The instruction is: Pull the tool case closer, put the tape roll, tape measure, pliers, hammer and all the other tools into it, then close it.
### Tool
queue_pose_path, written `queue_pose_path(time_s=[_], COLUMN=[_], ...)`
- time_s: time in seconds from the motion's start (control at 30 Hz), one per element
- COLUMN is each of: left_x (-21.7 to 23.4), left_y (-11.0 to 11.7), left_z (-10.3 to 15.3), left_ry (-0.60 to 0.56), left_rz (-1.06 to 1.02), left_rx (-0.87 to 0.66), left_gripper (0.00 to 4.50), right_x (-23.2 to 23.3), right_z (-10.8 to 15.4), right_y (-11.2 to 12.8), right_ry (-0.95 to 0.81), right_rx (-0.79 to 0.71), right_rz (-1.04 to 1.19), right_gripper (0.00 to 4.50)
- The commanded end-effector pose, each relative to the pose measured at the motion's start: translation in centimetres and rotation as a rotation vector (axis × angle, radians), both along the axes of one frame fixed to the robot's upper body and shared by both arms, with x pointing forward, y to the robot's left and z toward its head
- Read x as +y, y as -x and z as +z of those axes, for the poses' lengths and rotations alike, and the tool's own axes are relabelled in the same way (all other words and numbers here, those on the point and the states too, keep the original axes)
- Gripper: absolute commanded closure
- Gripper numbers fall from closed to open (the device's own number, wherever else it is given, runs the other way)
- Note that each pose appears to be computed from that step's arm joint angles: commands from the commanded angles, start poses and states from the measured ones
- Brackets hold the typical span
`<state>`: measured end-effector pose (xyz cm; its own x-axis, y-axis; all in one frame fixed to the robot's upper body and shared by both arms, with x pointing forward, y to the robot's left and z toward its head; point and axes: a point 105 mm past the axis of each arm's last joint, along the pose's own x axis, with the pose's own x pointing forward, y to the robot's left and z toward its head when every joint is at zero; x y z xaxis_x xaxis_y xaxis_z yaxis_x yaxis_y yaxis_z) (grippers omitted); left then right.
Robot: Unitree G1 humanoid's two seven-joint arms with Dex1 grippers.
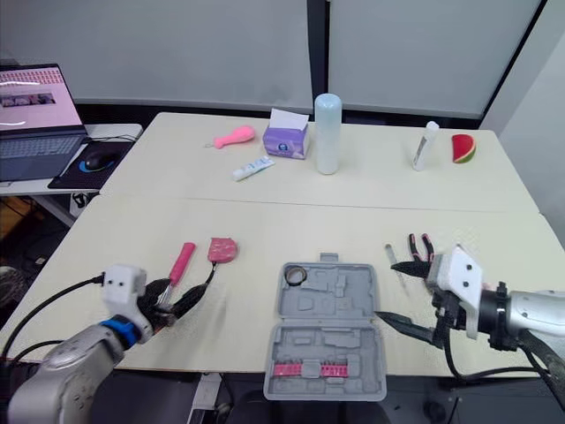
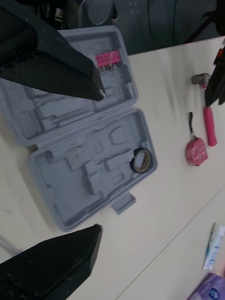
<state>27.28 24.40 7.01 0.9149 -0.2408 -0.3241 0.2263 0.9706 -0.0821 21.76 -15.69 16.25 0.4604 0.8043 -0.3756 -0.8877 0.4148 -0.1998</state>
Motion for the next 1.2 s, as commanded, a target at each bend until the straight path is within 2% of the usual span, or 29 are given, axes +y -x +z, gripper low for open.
queue_pose_path(time_s=[0.03, 0.1, 0.27, 0.47, 0.7, 1.07, 1.2], left_x=[-1.3, -1.6, -2.8, -3.0, -2.8, -2.4, -2.5], left_y=[-1.9, -2.9, -5.2, -6.5, -6.3, -5.4, -5.8], left_z=[-0.2, -0.8, -2.0, -2.6, -3.1, -2.8, -3.2], left_ry=[-0.009, 0.004, -0.047, -0.099, -0.132, -0.100, -0.086], left_rz=[0.037, 0.074, 0.087, 0.098, 0.118, 0.184, 0.180], left_rx=[0.011, 0.042, 0.109, 0.143, 0.183, 0.167, 0.196], left_gripper=[0.01, 0.01, 0.01, 0.01, 0.01, 0.01, 0.86], right_x=[1.2, 1.7, 2.5, 2.8, 3.1, 3.4, 3.5], right_z=[0.7, 0.9, 1.3, 1.4, 1.8, 2.0, 2.2], right_y=[-0.3, -0.6, -1.0, -1.0, -0.8, -0.8, -0.8], right_ry=[-0.014, -0.021, -0.039, -0.041, -0.047, -0.055, -0.056], right_rx=[-0.008, -0.014, -0.013, -0.009, -0.009, -0.011, -0.015], right_rz=[0.033, 0.042, 0.053, 0.060, 0.071, 0.082, 0.087], right_gripper=[0.00, 0.00, 0.00, 0.00, 0.00, 0.00, 0.00])
